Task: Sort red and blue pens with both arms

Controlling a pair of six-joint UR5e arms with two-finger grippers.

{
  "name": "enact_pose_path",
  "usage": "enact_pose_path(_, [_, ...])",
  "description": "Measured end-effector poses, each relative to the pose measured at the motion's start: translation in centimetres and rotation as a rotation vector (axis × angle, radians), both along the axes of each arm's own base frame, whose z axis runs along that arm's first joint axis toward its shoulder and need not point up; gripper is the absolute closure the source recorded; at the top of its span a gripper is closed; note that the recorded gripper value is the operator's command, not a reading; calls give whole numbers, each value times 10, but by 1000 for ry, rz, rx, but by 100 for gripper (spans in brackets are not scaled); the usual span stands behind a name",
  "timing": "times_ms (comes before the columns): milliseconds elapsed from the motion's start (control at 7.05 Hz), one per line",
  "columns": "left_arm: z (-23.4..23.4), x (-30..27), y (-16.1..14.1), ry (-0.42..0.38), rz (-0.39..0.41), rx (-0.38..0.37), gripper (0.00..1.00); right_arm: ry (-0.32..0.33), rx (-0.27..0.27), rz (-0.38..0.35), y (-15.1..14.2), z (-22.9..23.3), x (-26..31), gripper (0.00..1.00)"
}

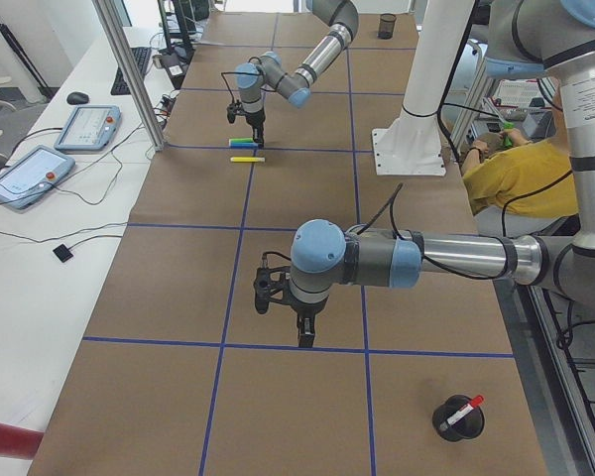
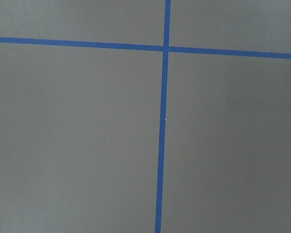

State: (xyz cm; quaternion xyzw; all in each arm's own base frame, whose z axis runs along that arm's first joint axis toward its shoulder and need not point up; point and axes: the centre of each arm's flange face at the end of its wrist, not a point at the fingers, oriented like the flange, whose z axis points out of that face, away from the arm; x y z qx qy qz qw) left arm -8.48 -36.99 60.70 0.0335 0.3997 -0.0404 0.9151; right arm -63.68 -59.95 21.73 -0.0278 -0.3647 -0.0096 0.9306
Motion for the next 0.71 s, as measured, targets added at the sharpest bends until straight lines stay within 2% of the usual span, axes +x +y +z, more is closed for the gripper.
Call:
enact_pose_path(426, [0, 0, 0, 0, 0, 0, 1, -13, 3, 11, -1, -9, 4, 100])
enact_pose_path(709, [0, 0, 0, 0, 0, 0, 1, -56, 26, 33, 1, -40, 19, 100])
